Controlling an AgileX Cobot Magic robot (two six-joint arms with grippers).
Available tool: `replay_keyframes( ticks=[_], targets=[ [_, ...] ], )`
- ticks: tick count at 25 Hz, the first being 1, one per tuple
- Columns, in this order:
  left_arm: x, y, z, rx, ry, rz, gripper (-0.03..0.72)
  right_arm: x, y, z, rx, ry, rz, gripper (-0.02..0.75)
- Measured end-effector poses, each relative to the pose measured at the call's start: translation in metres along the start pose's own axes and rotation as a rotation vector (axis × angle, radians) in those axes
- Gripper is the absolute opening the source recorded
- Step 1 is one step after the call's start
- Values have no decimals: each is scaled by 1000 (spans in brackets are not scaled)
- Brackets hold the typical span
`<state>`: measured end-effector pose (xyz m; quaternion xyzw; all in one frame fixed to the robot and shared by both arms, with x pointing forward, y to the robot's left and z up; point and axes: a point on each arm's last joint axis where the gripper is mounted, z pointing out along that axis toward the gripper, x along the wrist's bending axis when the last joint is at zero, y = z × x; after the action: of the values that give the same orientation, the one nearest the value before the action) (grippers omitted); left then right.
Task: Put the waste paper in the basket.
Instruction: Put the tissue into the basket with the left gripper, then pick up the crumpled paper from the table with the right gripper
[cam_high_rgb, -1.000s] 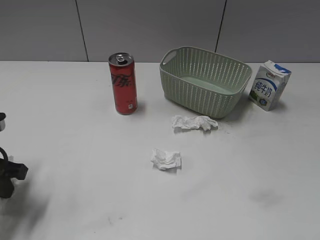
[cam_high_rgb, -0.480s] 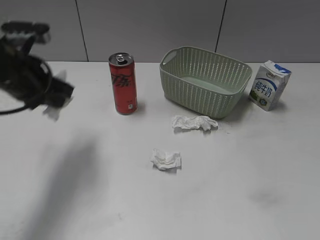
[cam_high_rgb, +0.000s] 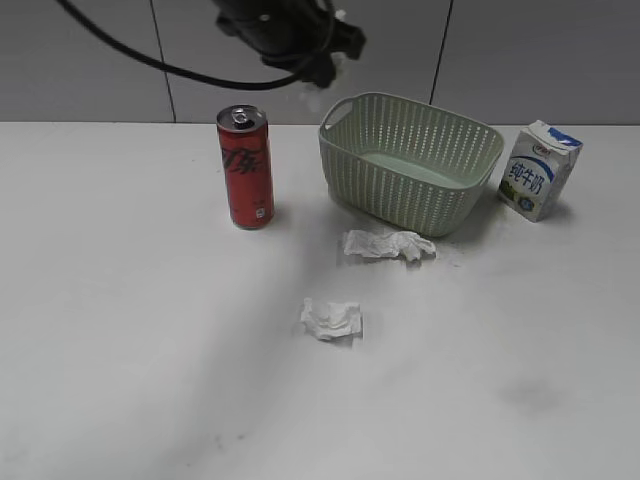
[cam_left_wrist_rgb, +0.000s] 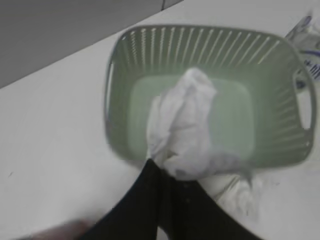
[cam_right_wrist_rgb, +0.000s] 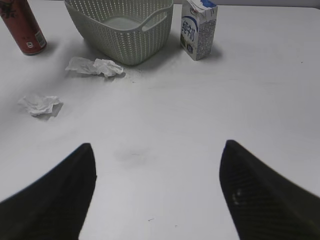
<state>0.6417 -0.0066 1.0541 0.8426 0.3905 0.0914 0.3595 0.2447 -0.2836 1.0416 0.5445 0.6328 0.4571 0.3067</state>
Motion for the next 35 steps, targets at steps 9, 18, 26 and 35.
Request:
replay_keyframes(
  ticks=[9, 18, 26, 35],
  targets=[
    [-10, -5, 77, -112, -61, -73, 31, 0, 0, 0, 0, -2, 1, 583],
    [-11, -12, 85, -74, -70, -77, 645, 0, 0, 0, 0, -4, 0, 583],
    [-28, 15, 5, -26, -118, -23, 581, 0, 0, 0, 0, -4, 1, 582],
    [-21, 14, -101, 152, 134, 72, 573, 0, 14, 14, 106, 15, -22, 582]
  ],
)
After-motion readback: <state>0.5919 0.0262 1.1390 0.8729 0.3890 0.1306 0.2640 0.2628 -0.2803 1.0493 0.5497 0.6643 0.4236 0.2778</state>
